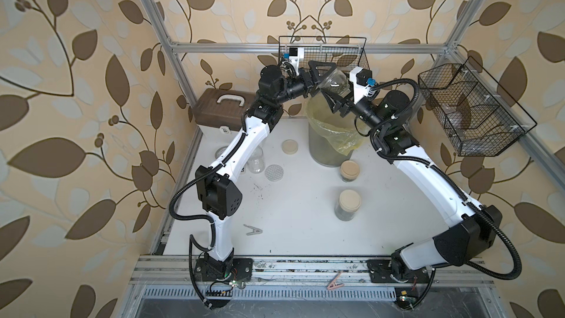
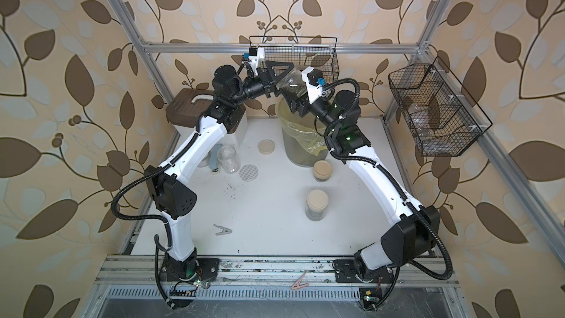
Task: Empty moldy tea leaves from jars
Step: Adjust the jar, then pour the moldy tea leaves from the jar into the trash bin.
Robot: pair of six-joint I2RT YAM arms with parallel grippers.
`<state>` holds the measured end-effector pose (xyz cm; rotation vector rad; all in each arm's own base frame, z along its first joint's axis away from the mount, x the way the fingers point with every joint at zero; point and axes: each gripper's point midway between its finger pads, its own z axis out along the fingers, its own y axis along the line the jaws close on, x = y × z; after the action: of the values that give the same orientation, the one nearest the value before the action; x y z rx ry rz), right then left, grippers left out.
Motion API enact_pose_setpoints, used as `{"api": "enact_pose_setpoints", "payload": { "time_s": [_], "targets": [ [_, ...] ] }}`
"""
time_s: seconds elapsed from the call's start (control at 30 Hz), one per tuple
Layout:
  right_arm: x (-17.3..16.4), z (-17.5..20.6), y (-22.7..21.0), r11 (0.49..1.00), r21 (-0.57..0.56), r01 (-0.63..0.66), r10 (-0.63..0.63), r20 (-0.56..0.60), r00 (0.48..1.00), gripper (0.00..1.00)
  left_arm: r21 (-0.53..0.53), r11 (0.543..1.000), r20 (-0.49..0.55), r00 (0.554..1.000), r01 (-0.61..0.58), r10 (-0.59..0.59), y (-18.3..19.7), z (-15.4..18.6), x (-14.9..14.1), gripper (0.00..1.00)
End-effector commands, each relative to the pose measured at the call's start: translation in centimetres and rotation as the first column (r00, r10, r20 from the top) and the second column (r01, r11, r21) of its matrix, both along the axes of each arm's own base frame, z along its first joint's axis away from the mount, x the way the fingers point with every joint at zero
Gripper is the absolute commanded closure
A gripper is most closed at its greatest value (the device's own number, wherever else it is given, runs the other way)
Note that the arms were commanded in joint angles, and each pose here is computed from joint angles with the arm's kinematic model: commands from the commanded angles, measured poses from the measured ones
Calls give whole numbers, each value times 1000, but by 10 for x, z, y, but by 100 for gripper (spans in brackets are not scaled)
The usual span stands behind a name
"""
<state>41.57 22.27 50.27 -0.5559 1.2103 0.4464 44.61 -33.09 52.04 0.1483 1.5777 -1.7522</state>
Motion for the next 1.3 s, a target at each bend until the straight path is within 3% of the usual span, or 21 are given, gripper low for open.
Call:
{"api": "enact_pose_setpoints", "payload": {
  "time_s": [0.0, 0.17, 0.23, 0.47, 0.57, 0.93, 1.13, 1.27],
  "targets": [
    [-34, 52, -23, 997, 69, 18, -27, 136, 990, 88, 25, 990, 102, 986, -136, 133, 29, 27, -3, 1],
    [-29, 42, -42, 995, 70, 65, -70, 62, 996, 89, 73, 973, 91, 973, -220, 213, 56, 15, 11, 1],
    [-25, 33, -48, 995, 46, 89, -90, 14, 996, 89, 102, 960, 134, 960, -262, 248, 67, 16, 10, 1],
    [-9, 1, -65, 989, -34, 147, -150, -133, 980, 89, 422, 834, 304, 922, -356, 239, 83, -21, -4, 1],
    [4, -13, -70, 984, -64, 167, -177, -208, 962, 90, 485, 804, 353, 918, -344, 180, 82, -31, -13, 1],
    [39, -52, -73, 978, -91, 188, -209, -394, 895, 90, 495, 801, 358, 919, -337, 166, 81, -38, -19, 1],
    [62, -69, -78, 967, -100, 233, -252, -494, 832, 92, 490, 803, 373, 914, -339, 158, 78, -34, -23, 1],
    [71, -79, -79, 963, -101, 248, -263, -537, 802, 92, 518, 792, 357, 923, -322, 142, 75, -51, -23, 1]
  ]
}}
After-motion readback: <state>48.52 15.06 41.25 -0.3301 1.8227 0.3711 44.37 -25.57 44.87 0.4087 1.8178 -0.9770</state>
